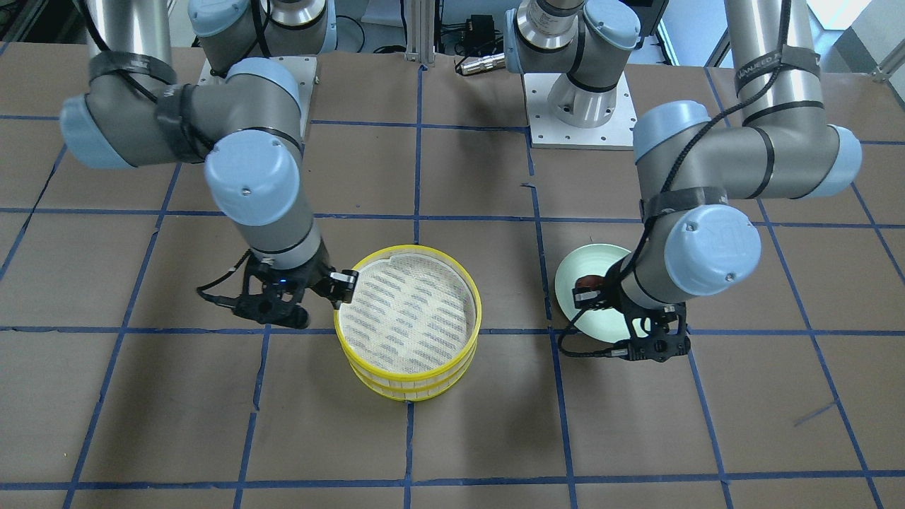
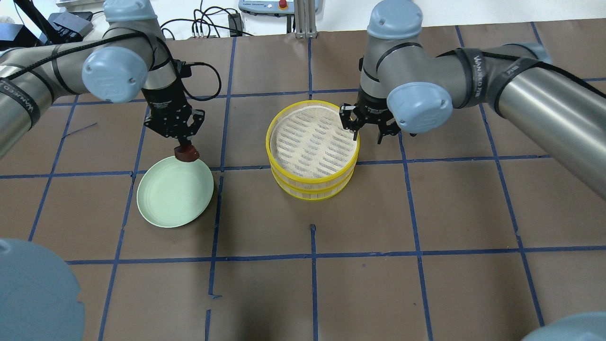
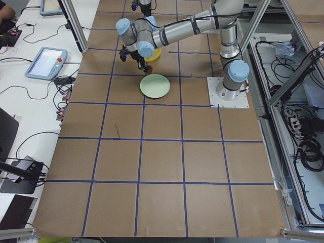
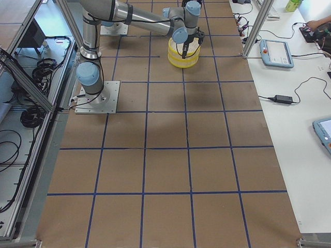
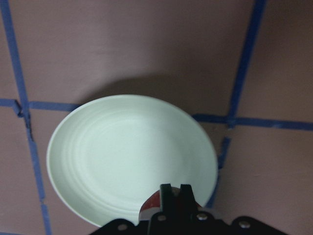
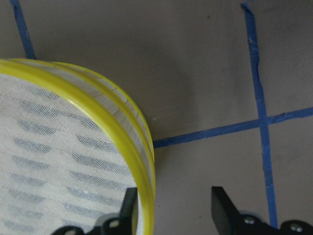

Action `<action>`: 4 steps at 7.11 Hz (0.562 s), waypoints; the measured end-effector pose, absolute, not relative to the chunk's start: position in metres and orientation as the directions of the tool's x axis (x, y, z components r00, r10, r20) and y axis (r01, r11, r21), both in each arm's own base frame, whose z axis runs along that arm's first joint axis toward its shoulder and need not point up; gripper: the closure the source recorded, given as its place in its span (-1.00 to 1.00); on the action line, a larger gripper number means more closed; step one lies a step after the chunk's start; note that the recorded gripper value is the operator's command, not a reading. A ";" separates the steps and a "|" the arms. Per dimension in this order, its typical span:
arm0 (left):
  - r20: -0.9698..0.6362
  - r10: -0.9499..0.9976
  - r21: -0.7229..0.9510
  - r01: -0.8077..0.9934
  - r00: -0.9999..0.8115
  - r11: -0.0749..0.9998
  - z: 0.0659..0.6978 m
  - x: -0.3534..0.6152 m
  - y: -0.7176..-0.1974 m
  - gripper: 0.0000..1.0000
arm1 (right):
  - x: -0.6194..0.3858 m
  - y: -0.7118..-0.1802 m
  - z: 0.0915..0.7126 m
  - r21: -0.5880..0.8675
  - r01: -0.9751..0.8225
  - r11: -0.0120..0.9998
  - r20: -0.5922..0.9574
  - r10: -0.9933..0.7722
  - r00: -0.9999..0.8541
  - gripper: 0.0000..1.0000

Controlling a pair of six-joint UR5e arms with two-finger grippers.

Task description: Stack buns with steamer

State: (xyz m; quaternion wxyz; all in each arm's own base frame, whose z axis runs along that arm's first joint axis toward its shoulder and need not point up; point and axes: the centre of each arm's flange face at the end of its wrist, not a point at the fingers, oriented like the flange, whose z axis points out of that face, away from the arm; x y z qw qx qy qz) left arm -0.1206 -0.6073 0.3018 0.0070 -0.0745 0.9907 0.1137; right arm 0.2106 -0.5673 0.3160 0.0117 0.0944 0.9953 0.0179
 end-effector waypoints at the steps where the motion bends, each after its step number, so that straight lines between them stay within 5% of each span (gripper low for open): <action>1: 0.004 -0.224 0.185 -0.220 -0.975 0.958 0.315 -0.169 -0.605 0.82 | 0.164 -0.571 0.349 0.027 0.167 0.986 -0.032 0.168 -0.985 -0.97; 2: 0.043 -0.294 0.167 -0.283 -0.955 0.944 0.320 -0.215 -0.596 0.54 | 0.116 -0.568 0.386 0.022 0.136 0.990 -0.038 0.137 -0.990 -0.98; 3: 0.100 -0.363 0.161 -0.345 -0.926 0.925 0.321 -0.258 -0.588 -0.90 | 0.078 -0.558 0.425 0.012 0.109 0.994 -0.038 0.109 -0.993 -0.98; 4: 0.148 -0.413 0.171 -0.388 -0.899 0.906 0.319 -0.289 -0.581 -1.00 | 0.064 -0.544 0.462 0.002 0.088 0.996 -0.035 0.088 -0.996 -0.98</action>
